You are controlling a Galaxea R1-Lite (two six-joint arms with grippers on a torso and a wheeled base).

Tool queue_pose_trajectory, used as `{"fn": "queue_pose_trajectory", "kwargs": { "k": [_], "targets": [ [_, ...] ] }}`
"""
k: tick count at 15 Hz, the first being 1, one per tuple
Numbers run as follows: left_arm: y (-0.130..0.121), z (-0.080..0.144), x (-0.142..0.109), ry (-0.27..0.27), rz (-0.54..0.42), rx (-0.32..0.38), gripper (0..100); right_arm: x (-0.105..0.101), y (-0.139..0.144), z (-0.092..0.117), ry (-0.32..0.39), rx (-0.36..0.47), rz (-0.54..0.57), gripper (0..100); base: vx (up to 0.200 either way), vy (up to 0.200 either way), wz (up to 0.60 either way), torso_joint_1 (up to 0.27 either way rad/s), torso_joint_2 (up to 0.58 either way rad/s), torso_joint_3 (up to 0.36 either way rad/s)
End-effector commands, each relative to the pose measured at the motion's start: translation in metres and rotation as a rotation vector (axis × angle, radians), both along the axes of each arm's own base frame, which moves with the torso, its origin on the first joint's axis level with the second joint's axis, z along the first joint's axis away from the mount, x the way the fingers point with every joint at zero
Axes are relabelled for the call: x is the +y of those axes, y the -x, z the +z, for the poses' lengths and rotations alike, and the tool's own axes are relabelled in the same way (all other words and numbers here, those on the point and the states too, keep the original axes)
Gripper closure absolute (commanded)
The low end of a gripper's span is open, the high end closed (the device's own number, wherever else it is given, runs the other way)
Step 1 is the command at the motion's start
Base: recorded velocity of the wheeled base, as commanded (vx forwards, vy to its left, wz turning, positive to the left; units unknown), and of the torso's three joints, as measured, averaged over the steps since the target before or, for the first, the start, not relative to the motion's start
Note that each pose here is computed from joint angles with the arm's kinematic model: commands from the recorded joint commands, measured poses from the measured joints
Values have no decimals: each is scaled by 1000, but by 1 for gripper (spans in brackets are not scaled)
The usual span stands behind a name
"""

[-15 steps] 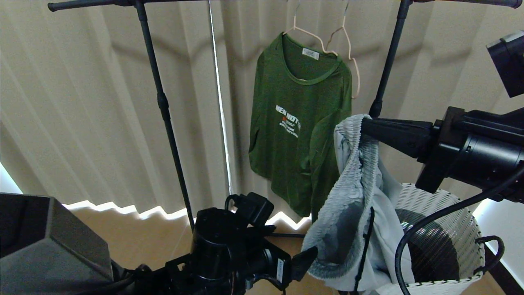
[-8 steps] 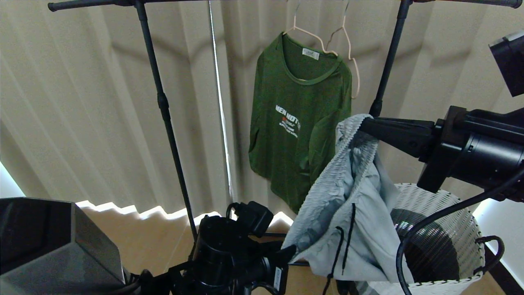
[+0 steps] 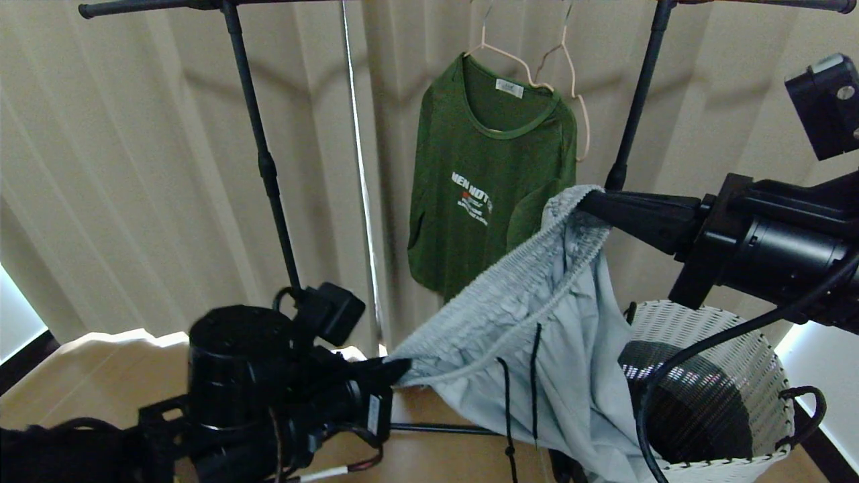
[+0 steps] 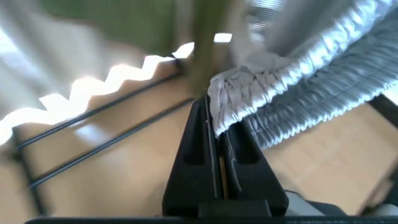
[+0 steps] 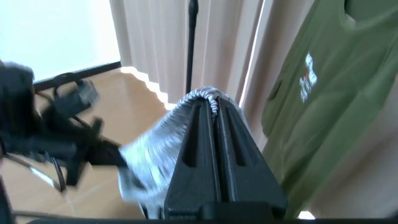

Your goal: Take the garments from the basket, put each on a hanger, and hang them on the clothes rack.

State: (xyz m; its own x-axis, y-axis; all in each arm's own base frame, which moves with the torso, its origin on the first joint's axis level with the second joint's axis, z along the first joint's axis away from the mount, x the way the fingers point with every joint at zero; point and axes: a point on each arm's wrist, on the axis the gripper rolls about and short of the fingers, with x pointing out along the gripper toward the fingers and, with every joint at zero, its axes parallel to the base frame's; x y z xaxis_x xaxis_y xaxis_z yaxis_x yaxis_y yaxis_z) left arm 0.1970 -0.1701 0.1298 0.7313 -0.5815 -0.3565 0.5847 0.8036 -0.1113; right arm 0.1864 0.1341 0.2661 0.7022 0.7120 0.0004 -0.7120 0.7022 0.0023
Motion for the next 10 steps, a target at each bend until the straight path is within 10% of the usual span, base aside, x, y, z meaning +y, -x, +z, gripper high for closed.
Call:
{"fn": "queue_pose_trajectory", "kwargs": {
  "k": [1, 5, 10],
  "targets": [
    [1, 88, 56, 100, 169, -156, 100, 8, -12, -6, -4, -4, 2, 100, 0, 0, 0, 0, 0, 0],
    [-12, 173, 105, 195, 300, -342, 100, 20, -29, 7, -91, -123, 3, 100, 0, 0, 0, 0, 0, 0],
    [-3, 231, 100, 257, 246, -451, 100, -2, -41, 37, -157, -226, -92, 100, 0, 0, 0, 0, 0, 0]
  ]
}}
